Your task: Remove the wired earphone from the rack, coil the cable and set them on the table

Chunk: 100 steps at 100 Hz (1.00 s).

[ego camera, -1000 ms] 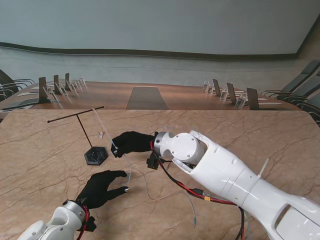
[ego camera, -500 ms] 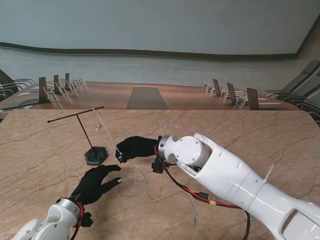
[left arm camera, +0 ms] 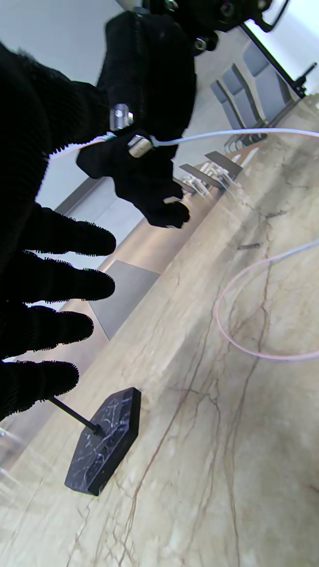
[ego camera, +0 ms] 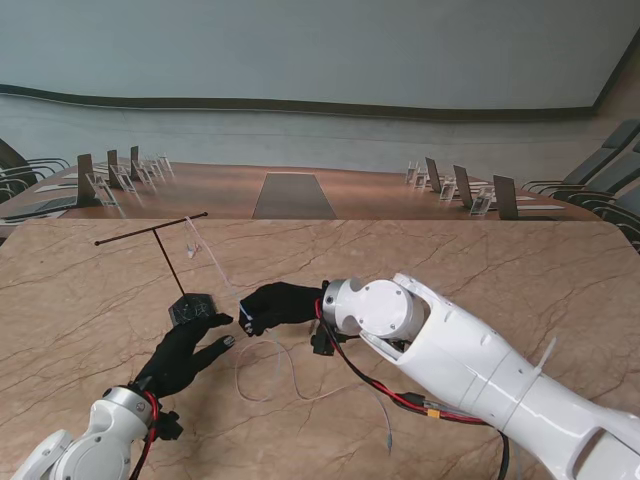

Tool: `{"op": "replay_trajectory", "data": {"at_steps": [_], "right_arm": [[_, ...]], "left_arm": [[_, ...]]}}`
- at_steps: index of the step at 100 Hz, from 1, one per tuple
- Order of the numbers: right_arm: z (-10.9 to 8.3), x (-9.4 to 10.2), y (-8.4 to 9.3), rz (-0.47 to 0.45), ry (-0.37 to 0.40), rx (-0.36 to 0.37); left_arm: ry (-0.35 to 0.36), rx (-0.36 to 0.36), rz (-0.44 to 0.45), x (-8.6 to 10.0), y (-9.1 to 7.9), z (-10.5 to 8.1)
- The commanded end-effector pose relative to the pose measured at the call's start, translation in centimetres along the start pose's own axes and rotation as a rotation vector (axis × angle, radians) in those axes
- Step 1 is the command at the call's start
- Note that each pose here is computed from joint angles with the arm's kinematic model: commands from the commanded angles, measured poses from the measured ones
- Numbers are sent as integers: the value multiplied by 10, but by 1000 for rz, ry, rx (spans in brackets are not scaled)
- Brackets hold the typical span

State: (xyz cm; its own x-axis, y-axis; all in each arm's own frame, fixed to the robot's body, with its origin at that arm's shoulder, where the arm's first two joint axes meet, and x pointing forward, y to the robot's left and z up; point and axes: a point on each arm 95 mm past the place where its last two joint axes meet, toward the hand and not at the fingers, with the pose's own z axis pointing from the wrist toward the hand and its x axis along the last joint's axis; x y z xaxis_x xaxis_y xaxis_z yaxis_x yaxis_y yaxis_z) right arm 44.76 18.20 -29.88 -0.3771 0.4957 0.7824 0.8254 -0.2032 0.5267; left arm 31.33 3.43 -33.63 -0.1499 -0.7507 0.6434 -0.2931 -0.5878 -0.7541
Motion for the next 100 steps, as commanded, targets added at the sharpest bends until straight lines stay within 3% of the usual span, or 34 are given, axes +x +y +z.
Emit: {"op": "replay_trajectory", "data": {"at_steps": [1,43,100], "right_arm": [[2,1,-7,5,-2,17],[1,-1,-20,-3,-18,58],[-2,1,-30,-8,-15,105]], "left_arm": [[12,19,-24,1,-1,1],[86,44,-121,10,-10,18],[127,49,-223,18,-11,46]]}}
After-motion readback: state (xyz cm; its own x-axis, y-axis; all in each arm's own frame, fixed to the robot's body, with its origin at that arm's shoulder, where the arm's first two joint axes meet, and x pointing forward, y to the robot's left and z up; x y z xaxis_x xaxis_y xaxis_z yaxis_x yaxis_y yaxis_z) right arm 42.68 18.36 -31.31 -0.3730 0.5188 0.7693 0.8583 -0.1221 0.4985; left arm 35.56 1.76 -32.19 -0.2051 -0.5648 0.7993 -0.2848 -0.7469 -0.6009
